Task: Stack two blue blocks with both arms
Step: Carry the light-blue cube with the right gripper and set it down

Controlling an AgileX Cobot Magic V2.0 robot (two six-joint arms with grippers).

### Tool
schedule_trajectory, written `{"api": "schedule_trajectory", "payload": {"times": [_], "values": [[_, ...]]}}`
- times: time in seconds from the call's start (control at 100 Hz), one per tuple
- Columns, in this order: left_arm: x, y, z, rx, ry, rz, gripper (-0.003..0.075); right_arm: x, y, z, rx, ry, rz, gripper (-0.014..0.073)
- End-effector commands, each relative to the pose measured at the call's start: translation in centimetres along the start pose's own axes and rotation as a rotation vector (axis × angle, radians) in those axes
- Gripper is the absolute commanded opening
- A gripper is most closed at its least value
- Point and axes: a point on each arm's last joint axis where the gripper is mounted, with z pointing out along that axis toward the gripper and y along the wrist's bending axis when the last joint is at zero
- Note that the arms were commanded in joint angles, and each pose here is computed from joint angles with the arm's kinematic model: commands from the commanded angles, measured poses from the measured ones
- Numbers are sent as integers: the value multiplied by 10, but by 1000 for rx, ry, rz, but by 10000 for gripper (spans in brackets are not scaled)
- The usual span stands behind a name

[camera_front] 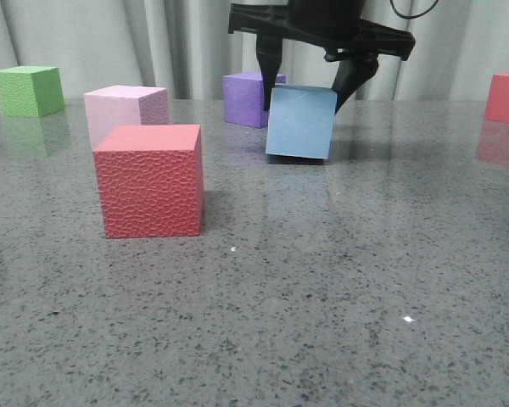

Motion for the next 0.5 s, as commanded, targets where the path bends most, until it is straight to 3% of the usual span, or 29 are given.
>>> {"api": "schedule_trajectory", "payload": {"times": [0.0,0.29,0.49], "values": [[-12,-3,-8,15,-86,-2,566,-11,4,-32,-49,-94,0,301],[-12,-3,-8,15,-86,-2,566,-11,4,-32,-48,-92,0,311],[-12,-3,-8,15,-86,-2,566,-11,4,-32,-47,-91,0,459]]}}
